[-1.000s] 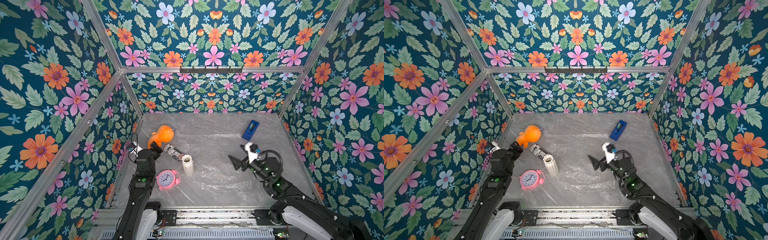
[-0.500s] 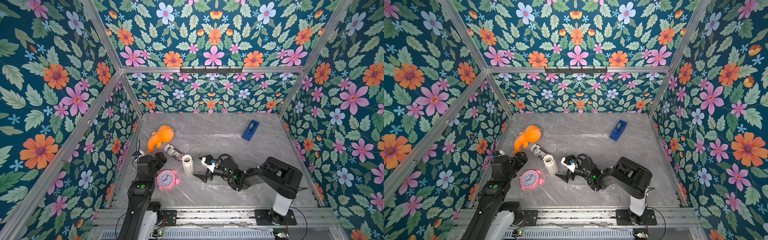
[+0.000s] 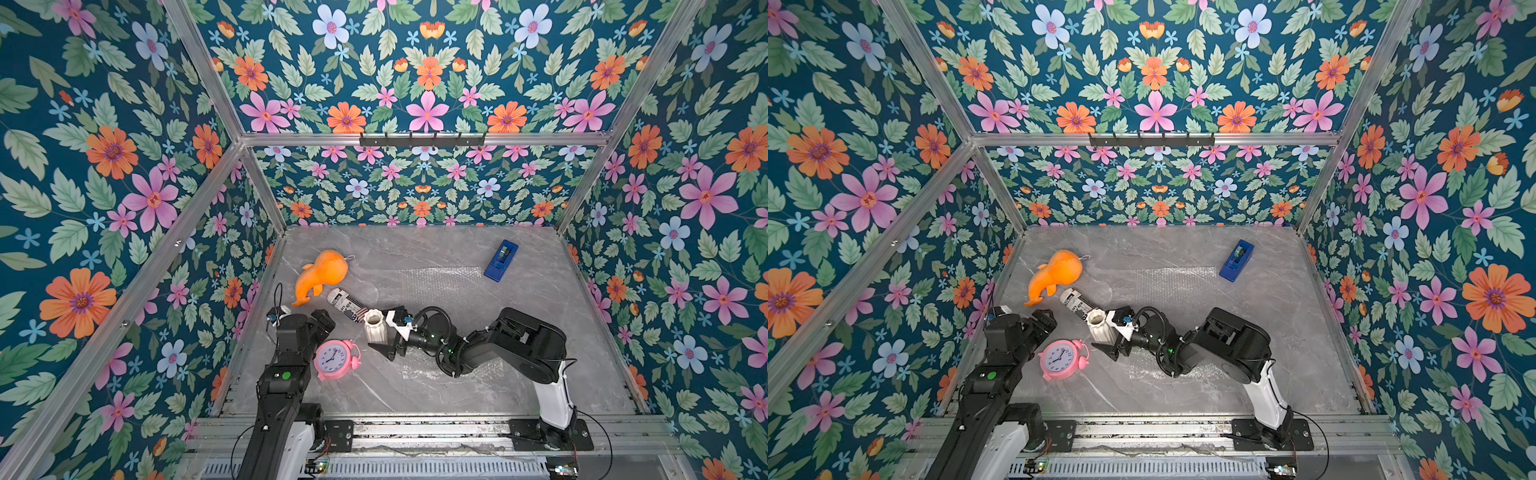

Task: Wrap vases in bubble wrap
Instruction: Pick up the vase from the center of the board, then place the vase in bubble wrap.

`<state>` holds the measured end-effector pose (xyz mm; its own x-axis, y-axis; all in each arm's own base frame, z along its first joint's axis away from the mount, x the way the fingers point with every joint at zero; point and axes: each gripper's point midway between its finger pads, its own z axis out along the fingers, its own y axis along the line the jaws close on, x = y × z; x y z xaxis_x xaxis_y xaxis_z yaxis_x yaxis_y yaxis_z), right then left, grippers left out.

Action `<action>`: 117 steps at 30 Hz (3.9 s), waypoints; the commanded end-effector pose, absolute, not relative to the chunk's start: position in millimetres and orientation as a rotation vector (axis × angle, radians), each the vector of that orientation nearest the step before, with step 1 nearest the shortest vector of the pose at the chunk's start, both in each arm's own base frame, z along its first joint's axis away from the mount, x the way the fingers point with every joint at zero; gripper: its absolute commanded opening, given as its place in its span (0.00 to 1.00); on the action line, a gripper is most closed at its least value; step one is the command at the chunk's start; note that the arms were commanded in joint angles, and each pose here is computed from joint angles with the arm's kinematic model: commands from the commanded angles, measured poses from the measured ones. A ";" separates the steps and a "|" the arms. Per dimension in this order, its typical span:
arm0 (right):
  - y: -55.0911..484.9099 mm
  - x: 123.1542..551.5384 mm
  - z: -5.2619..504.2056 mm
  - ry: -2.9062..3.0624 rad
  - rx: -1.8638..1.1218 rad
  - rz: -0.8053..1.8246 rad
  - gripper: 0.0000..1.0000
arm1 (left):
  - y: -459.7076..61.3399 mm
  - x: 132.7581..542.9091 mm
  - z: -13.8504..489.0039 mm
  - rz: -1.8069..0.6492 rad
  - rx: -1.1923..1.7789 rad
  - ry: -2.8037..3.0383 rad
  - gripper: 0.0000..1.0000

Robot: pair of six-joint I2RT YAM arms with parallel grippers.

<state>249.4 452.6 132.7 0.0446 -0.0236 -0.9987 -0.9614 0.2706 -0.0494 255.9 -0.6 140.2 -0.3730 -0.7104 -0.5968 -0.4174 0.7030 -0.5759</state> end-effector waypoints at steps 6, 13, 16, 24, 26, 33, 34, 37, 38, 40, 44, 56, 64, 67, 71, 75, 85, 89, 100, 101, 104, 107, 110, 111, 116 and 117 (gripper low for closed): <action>466.6 250.7 141.4 1.257 -1.029 1.001 0.87 | -6.7 257.4 144.9 -0.470 -0.865 2.013 0.91; 471.3 247.0 145.4 1.242 -1.060 1.011 0.67 | -6.3 253.9 144.3 -0.469 -0.870 2.011 0.89; 473.0 243.6 149.7 1.235 -1.075 1.015 0.57 | -4.3 254.2 146.6 -0.456 -0.860 2.001 0.89; 468.1 238.6 189.7 1.266 -1.211 0.892 0.32 | -18.8 268.4 169.1 -0.546 -0.750 1.960 0.87; 455.8 231.4 205.4 1.258 -1.262 0.838 0.32 | -23.1 272.4 173.2 -0.561 -0.718 1.964 0.87; 348.2 197.7 194.6 1.485 -1.731 0.371 0.33 | -51.7 288.1 172.6 -0.668 -0.579 1.987 0.85; 327.4 194.4 187.8 1.526 -1.799 0.285 0.33 | -54.7 289.8 173.1 -0.674 -0.563 1.989 0.85; 272.4 190.2 168.8 1.646 -1.948 0.054 0.33 | -61.5 292.6 176.8 -0.669 -0.511 1.986 0.85; 259.6 189.7 163.4 1.681 -1.978 0.007 0.33 | -62.7 292.8 177.6 -0.661 -0.498 1.985 0.85; 239.6 192.1 152.7 1.753 -2.016 -0.068 0.33 | -65.7 293.1 179.9 -0.647 -0.461 1.983 0.85; 223.3 194.7 127.3 1.856 -2.085 -0.132 0.31 | -70.1 292.1 180.3 -0.639 -0.421 1.990 0.86; 253.1 218.0 71.2 1.917 -2.184 -0.083 0.36 | -73.4 284.6 163.9 -0.626 -0.415 2.016 0.87; 269.4 228.9 52.1 1.918 -2.256 -0.036 0.37 | -74.5 283.0 161.7 -0.610 -0.394 2.029 0.87; 273.1 225.4 48.7 1.915 -2.295 -0.020 0.38 | -75.6 283.2 161.9 -0.612 -0.388 2.031 0.87; 269.0 220.5 42.8 1.925 -2.339 -0.025 0.40 | -75.7 283.9 161.6 -0.611 -0.388 2.031 0.87; 262.0 216.9 38.5 1.936 -2.364 -0.042 0.42 | -76.7 284.1 160.1 -0.611 -0.384 2.037 0.87; 269.6 214.1 30.1 1.924 -2.395 -0.027 0.51 | -77.1 284.7 155.6 -0.604 -0.388 2.046 0.87; 269.5 212.9 26.1 1.929 -2.409 -0.022 0.58 | -76.8 284.9 155.1 -0.598 -0.388 2.046 0.87; 275.5 209.4 33.6 1.933 -2.373 0.011 0.76 | -77.5 285.8 156.4 -0.599 -0.388 2.047 0.87; 276.4 208.9 35.1 1.931 -2.369 0.016 0.79 | -77.6 286.0 156.3 -0.600 -0.388 2.047 0.87; 278.2 209.2 39.8 1.927 -2.347 0.024 0.89 | -78.8 286.0 157.5 -0.603 -0.386 2.045 0.87; 282.1 211.5 49.2 1.910 -2.300 0.032 0.91 | -82.9 286.2 162.3 -0.599 -0.359 2.043 0.86; 282.6 215.0 60.3 1.882 -2.235 0.016 0.93 | -93.8 285.8 168.0 -0.578 -0.294 2.054 0.85; 281.9 216.6 65.7 1.867 -2.202 0.006 0.93 | -99.0 285.5 169.5 -0.567 -0.266 2.059 0.85; 278.5 217.8 107.9 1.711 -1.954 0.012 0.93 | -140.8 279.3 179.2 -0.587 -0.074 2.062 0.82; 277.3 214.4 117.6 1.664 -1.899 0.029 0.92 | -152.9 276.1 182.0 -0.607 -0.011 2.052 0.80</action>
<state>207.3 265.0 94.8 0.1867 -0.9434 -0.2741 -0.9437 -0.0947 -0.3171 276.2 -139.7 172.7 -0.5724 -0.3109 -0.7588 0.1566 0.8669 -0.4733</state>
